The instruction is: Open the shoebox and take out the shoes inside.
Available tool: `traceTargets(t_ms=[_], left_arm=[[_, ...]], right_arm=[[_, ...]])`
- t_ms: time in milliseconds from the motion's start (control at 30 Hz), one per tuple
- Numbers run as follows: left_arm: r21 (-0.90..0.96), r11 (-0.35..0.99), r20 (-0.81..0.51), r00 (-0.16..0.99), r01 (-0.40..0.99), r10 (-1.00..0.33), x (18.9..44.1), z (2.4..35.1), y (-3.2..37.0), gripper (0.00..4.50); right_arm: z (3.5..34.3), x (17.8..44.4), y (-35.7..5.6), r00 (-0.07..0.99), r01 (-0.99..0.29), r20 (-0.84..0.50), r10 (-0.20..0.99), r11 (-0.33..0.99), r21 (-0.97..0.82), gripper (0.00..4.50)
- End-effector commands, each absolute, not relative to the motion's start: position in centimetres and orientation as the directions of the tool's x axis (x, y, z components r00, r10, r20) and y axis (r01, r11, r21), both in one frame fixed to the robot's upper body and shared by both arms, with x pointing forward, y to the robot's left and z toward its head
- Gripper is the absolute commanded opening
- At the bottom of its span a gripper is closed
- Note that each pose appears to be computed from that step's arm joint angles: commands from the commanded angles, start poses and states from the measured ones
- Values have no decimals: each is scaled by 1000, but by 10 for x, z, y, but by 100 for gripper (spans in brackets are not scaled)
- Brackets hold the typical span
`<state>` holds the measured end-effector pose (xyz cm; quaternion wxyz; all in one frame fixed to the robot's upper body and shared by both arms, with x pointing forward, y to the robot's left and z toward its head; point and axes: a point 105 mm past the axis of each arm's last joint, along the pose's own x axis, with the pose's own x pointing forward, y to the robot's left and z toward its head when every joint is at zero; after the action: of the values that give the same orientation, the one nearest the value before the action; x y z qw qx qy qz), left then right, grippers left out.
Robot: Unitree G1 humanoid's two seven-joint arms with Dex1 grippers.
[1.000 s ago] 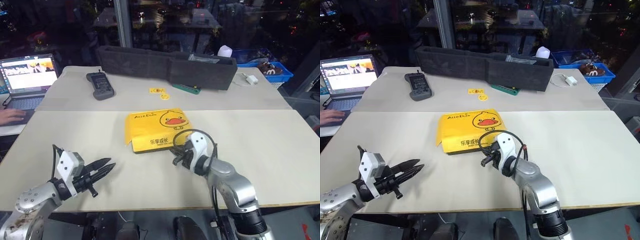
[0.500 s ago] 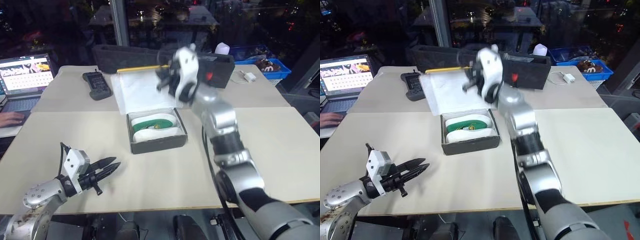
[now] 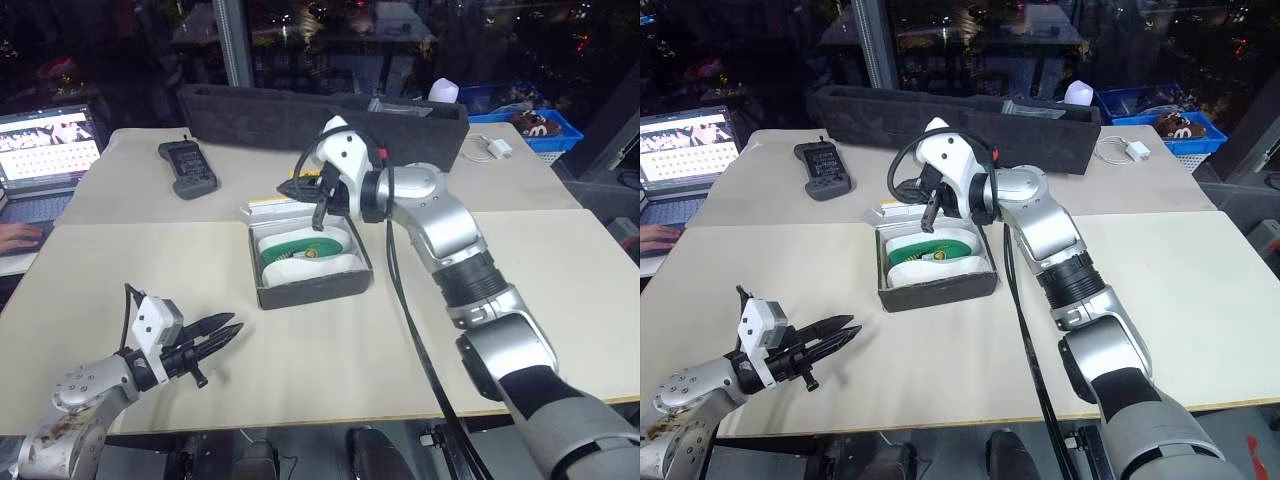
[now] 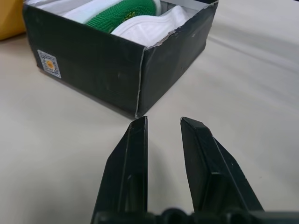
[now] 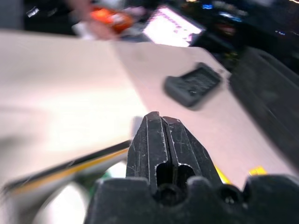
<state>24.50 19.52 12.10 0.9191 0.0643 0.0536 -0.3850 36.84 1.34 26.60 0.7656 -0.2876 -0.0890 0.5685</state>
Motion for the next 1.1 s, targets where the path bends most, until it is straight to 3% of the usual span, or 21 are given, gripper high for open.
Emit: traceTargets(t_ms=[33, 67, 133, 200, 300, 767, 1100], left_arm=[[105, 694, -116, 702, 712, -703, 249, 127, 191, 114], [105, 696, -109, 704, 710, -702, 250, 127, 190, 114], [105, 699, -103, 706, 708, -700, 250, 128, 188, 114], [103, 701, -103, 708, 706, -699, 249, 127, 187, 114], [109, 710, -105, 719, 695, -687, 247, 126, 188, 114], [106, 744, -108, 751, 660, -651, 243, 124, 191, 114], [115, 750, -107, 759, 651, -642, 247, 125, 192, 114]], right_arm=[[247, 360, 17, 274, -763, -382, 883, -43, -645, 126], [239, 364, 16, 280, -753, -422, 862, -75, -654, 194], [227, 369, 16, 275, -754, -471, 838, -117, -647, 231], [218, 376, 15, 277, -762, -494, 825, -125, -636, 313], [200, 387, 8, 280, -788, -551, 786, -139, -599, 400], [138, 391, -4, 171, -902, -700, 693, -176, -394, 400], [138, 395, -5, 198, -889, -697, 689, -174, -425, 117]])
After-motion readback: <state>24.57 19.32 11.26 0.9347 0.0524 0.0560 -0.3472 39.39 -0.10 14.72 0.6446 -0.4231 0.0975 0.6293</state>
